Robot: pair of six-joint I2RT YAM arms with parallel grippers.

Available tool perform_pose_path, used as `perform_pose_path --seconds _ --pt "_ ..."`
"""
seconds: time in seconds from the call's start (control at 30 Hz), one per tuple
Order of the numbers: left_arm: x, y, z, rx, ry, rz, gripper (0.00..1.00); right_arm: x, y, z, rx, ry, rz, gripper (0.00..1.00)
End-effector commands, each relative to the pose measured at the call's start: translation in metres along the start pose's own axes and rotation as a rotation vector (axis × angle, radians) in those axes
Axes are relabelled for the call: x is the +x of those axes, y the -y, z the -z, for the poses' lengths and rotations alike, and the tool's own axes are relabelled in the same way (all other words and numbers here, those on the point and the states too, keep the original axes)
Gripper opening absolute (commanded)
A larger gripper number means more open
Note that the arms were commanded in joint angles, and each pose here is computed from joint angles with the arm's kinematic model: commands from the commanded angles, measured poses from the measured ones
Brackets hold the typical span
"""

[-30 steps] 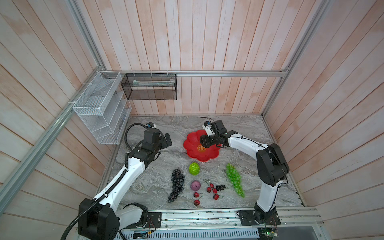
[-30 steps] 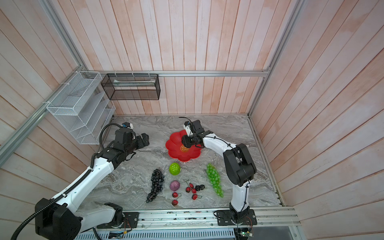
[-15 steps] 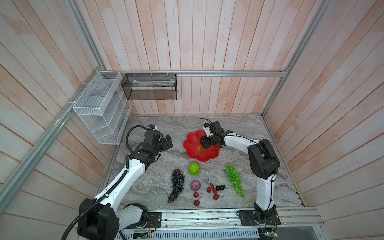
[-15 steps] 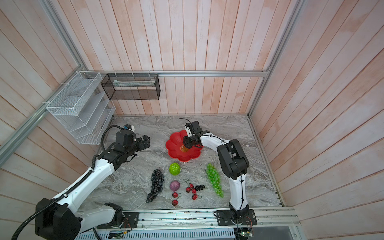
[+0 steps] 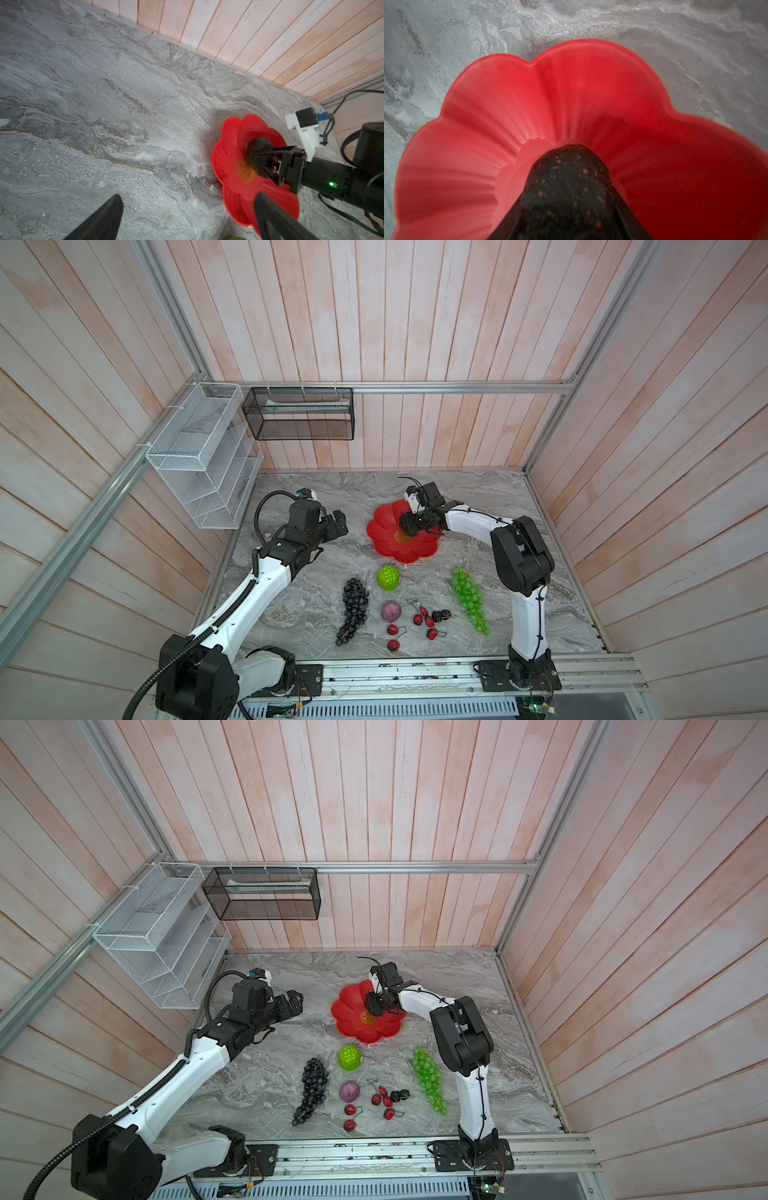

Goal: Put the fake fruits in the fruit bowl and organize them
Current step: 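Carry the avocado over the red bowl and release it inside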

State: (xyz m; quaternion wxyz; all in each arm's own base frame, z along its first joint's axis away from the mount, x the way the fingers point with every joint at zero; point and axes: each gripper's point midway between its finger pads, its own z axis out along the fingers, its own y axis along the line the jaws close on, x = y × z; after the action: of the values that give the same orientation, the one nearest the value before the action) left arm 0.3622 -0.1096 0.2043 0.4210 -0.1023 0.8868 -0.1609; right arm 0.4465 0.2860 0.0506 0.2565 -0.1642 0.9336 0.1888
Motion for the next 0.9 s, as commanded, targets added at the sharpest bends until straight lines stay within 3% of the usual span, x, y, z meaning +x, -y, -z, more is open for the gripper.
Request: perform_pose_path --seconds 0.0,0.17,0.4,0.67,0.87 --pt "0.003 0.001 -0.004 -0.002 -0.037 0.016 1.0 -0.008 0.004 -0.006 0.004 0.015 -0.02 0.46" --pt "0.013 0.005 -0.005 0.002 -0.123 0.007 1.0 -0.008 0.005 -0.008 0.011 0.004 -0.009 0.53" --pt "0.026 0.002 0.004 -0.039 -0.243 -0.021 1.0 -0.017 0.007 0.012 0.051 0.036 0.024 0.72" --pt "0.059 0.026 -0.001 0.073 -0.396 -0.04 1.0 -0.044 -0.011 0.067 0.029 0.127 0.074 0.76" --pt "0.098 0.061 -0.006 0.096 -0.528 -0.177 0.97 -0.046 -0.025 0.121 -0.004 0.218 0.101 0.76"
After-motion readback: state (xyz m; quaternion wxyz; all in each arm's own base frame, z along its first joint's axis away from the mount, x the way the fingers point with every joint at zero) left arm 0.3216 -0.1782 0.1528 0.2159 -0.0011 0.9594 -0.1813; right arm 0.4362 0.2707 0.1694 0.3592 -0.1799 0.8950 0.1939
